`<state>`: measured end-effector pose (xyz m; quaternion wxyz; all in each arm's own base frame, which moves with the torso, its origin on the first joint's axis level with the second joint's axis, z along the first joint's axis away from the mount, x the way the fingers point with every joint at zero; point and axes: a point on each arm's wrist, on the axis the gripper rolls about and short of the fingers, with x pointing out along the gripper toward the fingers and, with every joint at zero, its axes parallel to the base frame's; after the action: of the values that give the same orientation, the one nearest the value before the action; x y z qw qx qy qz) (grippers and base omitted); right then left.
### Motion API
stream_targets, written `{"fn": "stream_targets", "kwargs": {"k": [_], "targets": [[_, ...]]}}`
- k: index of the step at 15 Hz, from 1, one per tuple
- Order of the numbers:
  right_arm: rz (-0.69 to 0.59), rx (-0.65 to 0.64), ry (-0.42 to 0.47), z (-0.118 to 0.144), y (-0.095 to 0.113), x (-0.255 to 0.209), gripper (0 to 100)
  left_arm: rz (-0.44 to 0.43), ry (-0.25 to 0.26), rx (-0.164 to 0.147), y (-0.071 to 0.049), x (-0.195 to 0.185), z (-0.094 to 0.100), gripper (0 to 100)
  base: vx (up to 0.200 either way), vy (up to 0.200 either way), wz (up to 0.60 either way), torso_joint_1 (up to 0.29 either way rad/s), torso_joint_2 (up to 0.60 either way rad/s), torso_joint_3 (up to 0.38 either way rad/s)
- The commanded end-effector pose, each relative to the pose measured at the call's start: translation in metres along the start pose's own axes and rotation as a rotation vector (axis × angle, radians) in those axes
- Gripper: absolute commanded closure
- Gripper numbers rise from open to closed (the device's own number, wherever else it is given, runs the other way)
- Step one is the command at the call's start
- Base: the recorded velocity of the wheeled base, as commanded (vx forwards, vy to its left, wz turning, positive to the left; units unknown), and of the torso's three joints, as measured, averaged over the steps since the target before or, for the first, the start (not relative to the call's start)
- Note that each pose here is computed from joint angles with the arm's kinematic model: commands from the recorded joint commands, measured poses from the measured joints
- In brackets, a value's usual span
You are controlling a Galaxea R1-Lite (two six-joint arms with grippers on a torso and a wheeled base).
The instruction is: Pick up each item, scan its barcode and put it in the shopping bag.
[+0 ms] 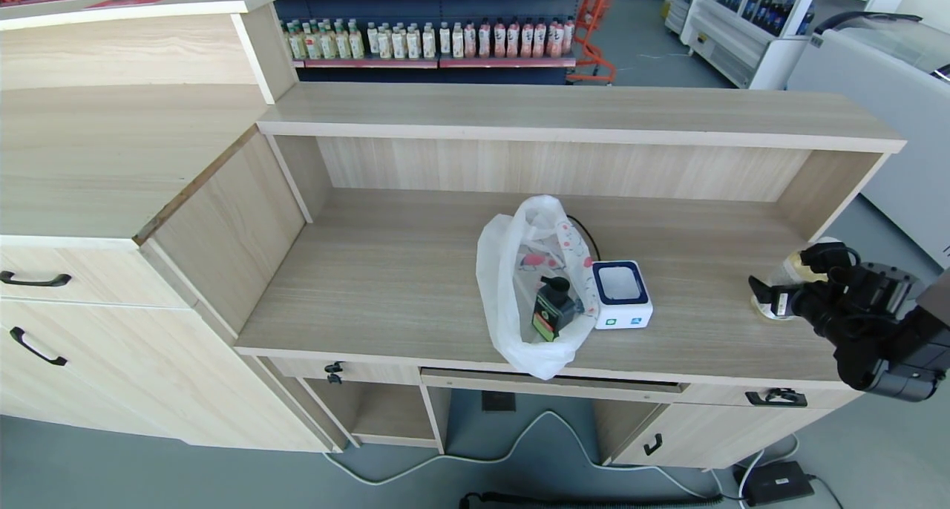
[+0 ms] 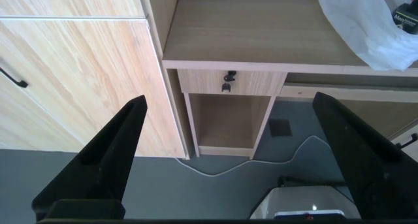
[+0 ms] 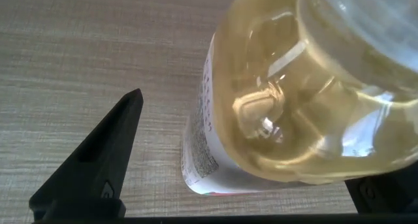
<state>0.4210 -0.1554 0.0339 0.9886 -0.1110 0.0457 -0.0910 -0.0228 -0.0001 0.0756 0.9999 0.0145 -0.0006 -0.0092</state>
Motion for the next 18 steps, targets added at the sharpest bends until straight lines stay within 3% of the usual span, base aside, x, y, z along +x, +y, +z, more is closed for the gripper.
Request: {"fn": "stream_targets", "kwargs": {"k": [1,7,8,18], "targets": [[-0.001,0.001,0.006,-0.003,-0.001,0.001,0,0.0,-0.001,0.0,0.0,0.0,0.0,0,0.0,0.0,0.0,0.0,0.0,0.0],[0.001,0.045,-0.02,0.001,-0.003,0.004,0,0.0,-0.001,0.0,0.0,0.0,0.0,0,0.0,0.0,0.0,0.0,0.0,0.0],[0.0,0.044,-0.021,0.002,-0.003,0.005,100,0.0,-0.002,0.0,0.0,0.0,0.0,0,0.0,0.0,0.0,0.0,0.0,0.0],[-0.022,0.007,-0.01,-0.002,-0.012,0.001,100,0.0,-0.001,0.0,0.0,0.0,0.0,0,0.0,0.0,0.0,0.0,0.0,0.0]]}}
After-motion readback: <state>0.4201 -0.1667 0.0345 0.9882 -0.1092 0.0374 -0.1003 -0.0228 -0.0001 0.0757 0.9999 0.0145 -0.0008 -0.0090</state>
